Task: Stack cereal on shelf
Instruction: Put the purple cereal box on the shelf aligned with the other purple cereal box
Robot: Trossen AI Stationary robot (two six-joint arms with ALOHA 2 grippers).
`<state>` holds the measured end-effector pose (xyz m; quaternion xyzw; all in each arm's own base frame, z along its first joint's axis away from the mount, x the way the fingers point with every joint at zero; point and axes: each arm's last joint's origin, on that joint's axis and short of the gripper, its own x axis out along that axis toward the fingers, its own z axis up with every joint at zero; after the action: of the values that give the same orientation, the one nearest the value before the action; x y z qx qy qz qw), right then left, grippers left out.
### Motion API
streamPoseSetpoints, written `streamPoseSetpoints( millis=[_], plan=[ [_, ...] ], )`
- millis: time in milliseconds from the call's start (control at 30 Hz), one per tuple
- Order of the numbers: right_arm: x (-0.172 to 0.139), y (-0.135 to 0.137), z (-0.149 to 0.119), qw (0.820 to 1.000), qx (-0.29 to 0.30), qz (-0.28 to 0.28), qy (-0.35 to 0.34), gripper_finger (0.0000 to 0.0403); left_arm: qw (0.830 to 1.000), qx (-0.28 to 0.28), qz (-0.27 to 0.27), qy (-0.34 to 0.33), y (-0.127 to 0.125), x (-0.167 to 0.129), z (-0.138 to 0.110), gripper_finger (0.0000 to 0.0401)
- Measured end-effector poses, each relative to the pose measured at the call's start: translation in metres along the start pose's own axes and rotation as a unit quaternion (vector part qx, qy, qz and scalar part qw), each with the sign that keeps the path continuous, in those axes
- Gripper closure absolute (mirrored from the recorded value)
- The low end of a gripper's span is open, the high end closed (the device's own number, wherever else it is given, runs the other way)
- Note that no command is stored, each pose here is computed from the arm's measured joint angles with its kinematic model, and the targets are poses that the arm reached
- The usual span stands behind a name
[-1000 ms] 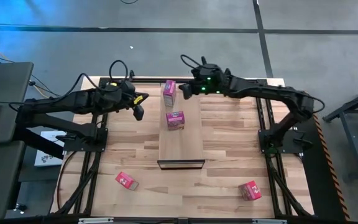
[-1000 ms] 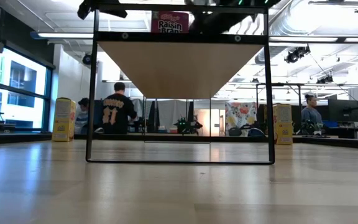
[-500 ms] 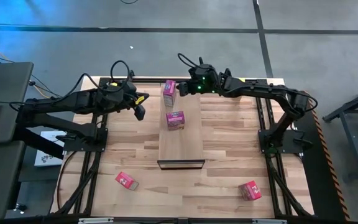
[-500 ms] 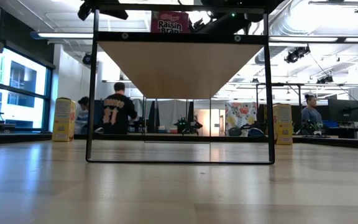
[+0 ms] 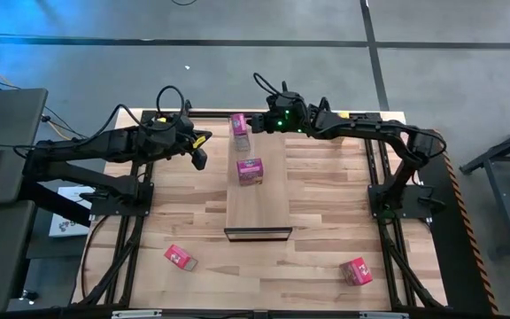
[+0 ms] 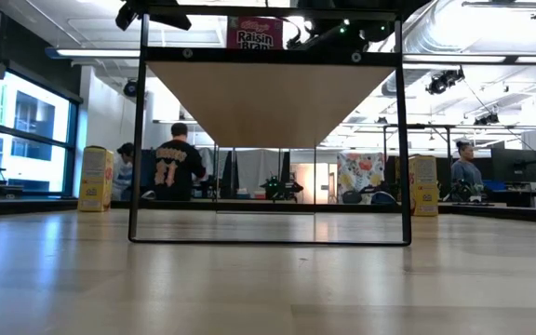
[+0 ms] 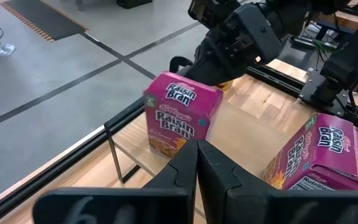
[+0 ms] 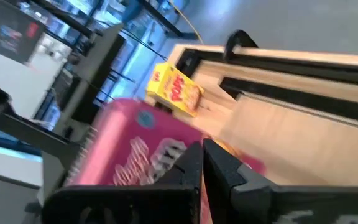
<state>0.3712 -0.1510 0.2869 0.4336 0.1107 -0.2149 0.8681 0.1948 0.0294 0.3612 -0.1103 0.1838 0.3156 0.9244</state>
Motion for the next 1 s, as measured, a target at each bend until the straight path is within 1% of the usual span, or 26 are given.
streamPoseSetpoints(
  millis=[133, 267, 333, 433, 533, 667, 1000],
  plan=[
    [-0.004, -0.002, 0.006, 1.000, -0.017, -0.004, -0.005, 0.0403, 1.000, 0.001, 0.001, 0.002, 0.000, 0.000, 0.000, 0.0398],
    [-0.020, -0.005, 0.021, 0.999, -0.028, -0.009, -0.012, 0.0403, 1.000, 0.001, -0.001, 0.003, 0.000, 0.000, -0.001, 0.0398],
    [-0.026, -0.004, 0.025, 1.000, -0.029, 0.001, -0.012, 0.0403, 1.000, 0.001, -0.001, 0.003, 0.000, 0.000, -0.001, 0.0398],
    [-0.030, -0.003, 0.021, 0.999, -0.033, -0.003, 0.019, 0.0403, 1.000, 0.001, 0.000, 0.002, 0.000, 0.000, 0.000, 0.0398],
    [-0.029, 0.000, 0.010, 0.998, -0.036, -0.014, 0.048, 0.0403, 1.000, 0.001, 0.002, 0.001, 0.000, 0.000, 0.000, 0.0398],
    [-0.026, 0.009, -0.003, 0.997, -0.046, -0.003, 0.064, 0.0403, 1.000, 0.001, 0.002, 0.002, 0.000, 0.000, 0.000, 0.0398],
    [-0.025, 0.022, -0.018, 0.997, -0.056, -0.012, 0.056, 0.0403, 1.000, 0.001, 0.002, 0.001, 0.000, 0.000, 0.000, 0.0398]
  ],
)
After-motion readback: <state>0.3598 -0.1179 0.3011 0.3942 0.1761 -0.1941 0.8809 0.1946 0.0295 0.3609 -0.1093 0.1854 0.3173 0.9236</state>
